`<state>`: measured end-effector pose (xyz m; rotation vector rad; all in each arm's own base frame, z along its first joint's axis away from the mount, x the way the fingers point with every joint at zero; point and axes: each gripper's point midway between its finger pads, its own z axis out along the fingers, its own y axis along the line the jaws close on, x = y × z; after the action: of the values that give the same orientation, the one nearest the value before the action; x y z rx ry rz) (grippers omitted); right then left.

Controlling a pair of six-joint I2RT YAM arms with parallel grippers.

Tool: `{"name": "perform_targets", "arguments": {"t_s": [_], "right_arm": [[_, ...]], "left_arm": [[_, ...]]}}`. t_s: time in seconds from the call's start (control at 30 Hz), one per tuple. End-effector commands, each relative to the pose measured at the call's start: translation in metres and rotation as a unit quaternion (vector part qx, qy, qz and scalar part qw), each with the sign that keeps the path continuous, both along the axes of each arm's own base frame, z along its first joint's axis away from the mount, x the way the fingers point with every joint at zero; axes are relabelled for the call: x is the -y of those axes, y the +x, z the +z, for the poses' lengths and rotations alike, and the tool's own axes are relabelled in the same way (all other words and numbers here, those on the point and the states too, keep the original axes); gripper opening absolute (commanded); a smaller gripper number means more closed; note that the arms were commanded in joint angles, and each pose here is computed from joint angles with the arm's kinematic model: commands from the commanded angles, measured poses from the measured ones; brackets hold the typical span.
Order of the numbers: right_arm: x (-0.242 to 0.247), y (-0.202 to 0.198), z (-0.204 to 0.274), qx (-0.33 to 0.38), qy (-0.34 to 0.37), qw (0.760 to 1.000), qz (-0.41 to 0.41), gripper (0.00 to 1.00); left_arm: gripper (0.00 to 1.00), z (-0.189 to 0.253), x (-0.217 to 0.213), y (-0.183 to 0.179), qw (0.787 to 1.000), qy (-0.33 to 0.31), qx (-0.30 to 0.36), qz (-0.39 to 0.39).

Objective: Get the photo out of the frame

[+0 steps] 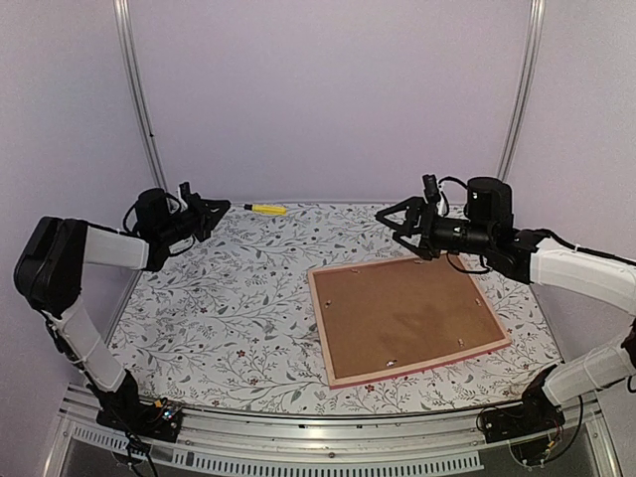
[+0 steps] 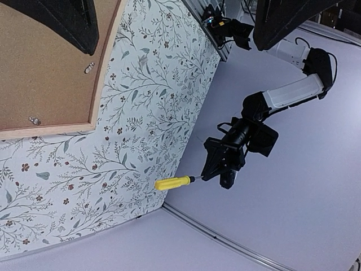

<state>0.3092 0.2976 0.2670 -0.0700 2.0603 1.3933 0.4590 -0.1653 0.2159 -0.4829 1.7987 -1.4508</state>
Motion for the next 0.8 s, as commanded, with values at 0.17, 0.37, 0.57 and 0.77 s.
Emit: {"name": "perform_targets", "arguments": {"t_s": [0.17, 0.37, 0.57, 0.77], "right_arm": [[0.03, 0.0, 0.042, 0.087, -0.039, 0.994, -0.057, 0.99], [0.039, -0.004, 0.049, 0.102, -0.055, 0.991, -0.07, 0.99], [0.04, -0.006, 0.054, 0.106, -0.051, 0.991, -0.068, 0.99], [0.04, -0.008, 0.056, 0.108, -0.049, 0.991, -0.066, 0.99]], "left_arm": [[0.0, -0.065, -0.063, 0.04, 0.998, 0.022, -0.049, 0.016], [0.0, -0.094, -0.073, 0.058, 0.996, 0.001, -0.086, -0.003], [0.0, -0.13, -0.082, 0.07, 0.989, 0.056, -0.14, 0.003], [0.0, -0.159, -0.089, 0.078, 0.981, 0.07, -0.179, -0.014]]}}
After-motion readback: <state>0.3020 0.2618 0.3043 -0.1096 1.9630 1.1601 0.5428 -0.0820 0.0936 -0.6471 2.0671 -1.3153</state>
